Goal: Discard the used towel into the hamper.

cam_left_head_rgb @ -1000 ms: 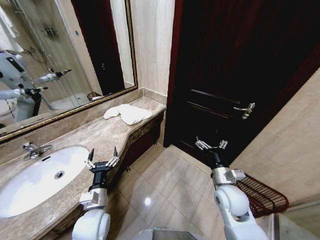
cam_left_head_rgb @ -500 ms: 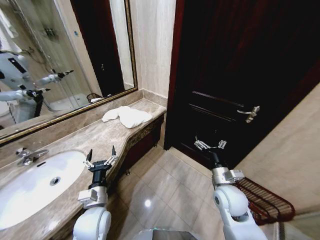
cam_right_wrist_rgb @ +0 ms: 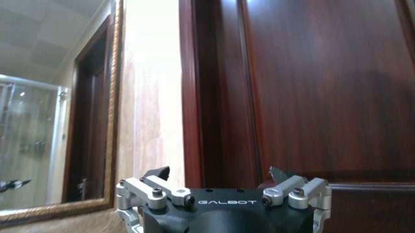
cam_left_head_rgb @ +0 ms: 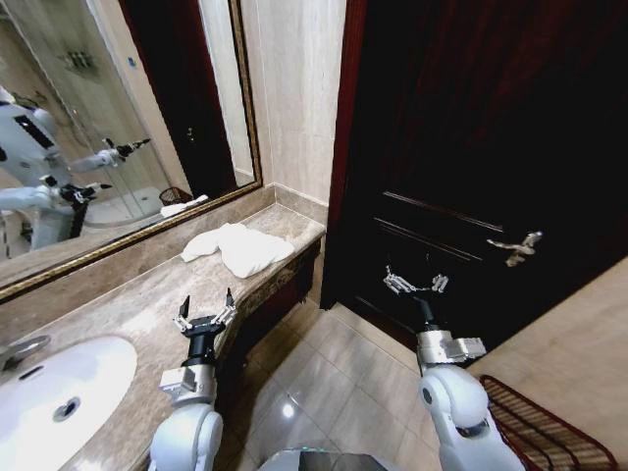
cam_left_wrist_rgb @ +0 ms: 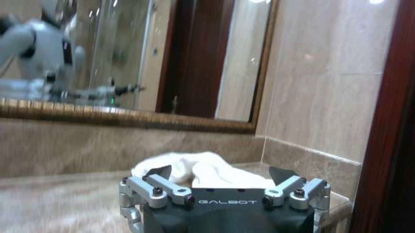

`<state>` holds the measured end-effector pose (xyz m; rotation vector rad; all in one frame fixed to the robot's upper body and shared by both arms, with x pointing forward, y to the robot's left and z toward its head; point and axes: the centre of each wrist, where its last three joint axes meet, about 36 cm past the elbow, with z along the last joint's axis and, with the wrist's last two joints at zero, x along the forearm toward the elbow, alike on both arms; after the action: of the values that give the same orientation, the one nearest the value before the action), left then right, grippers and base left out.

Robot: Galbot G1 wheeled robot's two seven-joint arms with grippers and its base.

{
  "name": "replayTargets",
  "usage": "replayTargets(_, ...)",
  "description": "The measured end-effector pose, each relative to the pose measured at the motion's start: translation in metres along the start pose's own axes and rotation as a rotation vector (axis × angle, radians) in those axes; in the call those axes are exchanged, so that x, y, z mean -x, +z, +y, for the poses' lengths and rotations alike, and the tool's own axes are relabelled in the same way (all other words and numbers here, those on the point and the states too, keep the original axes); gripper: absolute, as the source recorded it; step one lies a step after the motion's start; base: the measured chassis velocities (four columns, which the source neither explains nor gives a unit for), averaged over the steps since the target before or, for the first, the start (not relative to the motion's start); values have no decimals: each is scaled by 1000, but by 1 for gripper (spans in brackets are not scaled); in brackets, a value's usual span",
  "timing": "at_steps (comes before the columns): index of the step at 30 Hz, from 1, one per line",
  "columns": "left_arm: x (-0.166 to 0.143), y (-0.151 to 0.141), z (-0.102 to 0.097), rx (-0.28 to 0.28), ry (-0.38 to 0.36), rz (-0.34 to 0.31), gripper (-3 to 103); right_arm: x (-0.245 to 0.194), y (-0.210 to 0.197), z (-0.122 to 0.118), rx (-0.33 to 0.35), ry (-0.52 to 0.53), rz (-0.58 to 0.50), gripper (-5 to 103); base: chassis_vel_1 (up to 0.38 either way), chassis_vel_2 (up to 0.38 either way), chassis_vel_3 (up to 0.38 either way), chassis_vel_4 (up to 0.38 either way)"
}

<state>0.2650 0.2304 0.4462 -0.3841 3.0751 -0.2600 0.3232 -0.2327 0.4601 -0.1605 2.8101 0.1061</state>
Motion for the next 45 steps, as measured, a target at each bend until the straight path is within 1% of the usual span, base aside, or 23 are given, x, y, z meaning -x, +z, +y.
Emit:
replayTargets(3, 13, 2, 0, -22, -9, 19, 98, -2, 5, -2, -13, -14, 12, 100, 62, -37, -42, 18)
replayTargets(6, 36, 6, -2, -56, -14, 42, 98, -4, 9, -5, -27, -28, 25, 100, 33, -28, -35, 32)
replayTargets(7, 36, 6, -2, -56, -14, 42, 98, -4, 9, -5, -27, -28, 25, 100, 0, 0, 0, 0)
replayTargets(10, 60, 15, -6, -73, -18, 57, 98, -5, 11, -8, -40, -36, 37, 100, 0, 0, 0, 0)
replayTargets(11, 60, 15, -6, -73, -18, 57, 98, -5, 11, -8, -40, -36, 37, 100, 0, 0, 0, 0)
replayTargets(13, 86, 27, -13, -81, -18, 70, 99, -8, 18, -13, -59, -36, 61, 100, 0, 0, 0, 0)
replayTargets(14, 95, 33, -16, -76, -14, 76, 99, -10, 21, -15, -67, -34, 72, 100, 0, 0, 0, 0)
replayTargets(16, 99, 35, -17, -71, -11, 78, 99, -10, 23, -16, -71, -33, 77, 100, 0, 0, 0, 0)
replayTargets(18, 121, 47, -23, -42, 3, 96, 99, -13, 27, -19, -81, -29, 94, 100, 0, 0, 0, 0)
replayTargets(19, 121, 47, -23, -42, 3, 96, 99, -13, 27, -19, -81, -29, 94, 100, 0, 0, 0, 0)
replayTargets(21, 144, 61, -28, -16, 11, 118, 99, -14, 31, -20, -87, -22, 105, 100, 0, 0, 0, 0)
replayTargets(22, 144, 61, -28, -16, 11, 118, 99, -14, 31, -20, -87, -22, 105, 100, 0, 0, 0, 0)
replayTargets(23, 154, 65, -30, -6, 11, 118, 99, -14, 33, -20, -89, -17, 110, 100, 0, 0, 0, 0)
replayTargets(28, 180, 62, -38, -11, 3, 113, 99, -16, 36, -20, -93, -6, 118, 100, 0, 0, 0, 0)
replayTargets(30, 186, 63, -39, -7, 5, 115, 99, -17, 36, -20, -94, -3, 119, 100, 0, 0, 0, 0)
replayTargets(32, 203, 67, -44, 10, 10, 126, 99, -19, 34, -20, -95, 3, 116, 100, 0, 0, 0, 0)
replayTargets(33, 203, 67, -44, 10, 10, 126, 99, -19, 34, -20, -95, 3, 116, 100, 0, 0, 0, 0)
replayTargets(35, 217, 71, -49, 18, 10, 143, 99, -22, 33, -21, -97, 8, 112, 100, 0, 0, 0, 0)
replayTargets(37, 221, 72, -51, 17, 8, 154, 99, -23, 33, -21, -98, 10, 110, 100, 0, 0, 0, 0)
replayTargets(39, 230, 72, -57, -2, -2, 182, 101, -25, 32, -22, -102, 16, 104, 100, 0, 0, 0, 0)
replayTargets(42, 234, 71, -59, -29, 4, 188, 97, -25, 31, -22, -102, 21, 97, 100, 0, 0, 0, 0)
replayTargets(44, 236, 71, -60, -49, 7, 190, 87, -25, 30, -21, -100, 27, 94, 100, 0, 0, 0, 0)
replayTargets(45, 236, 71, -60, -49, 7, 190, 87, -25, 30, -21, -100, 27, 94, 100, 0, 0, 0, 0)
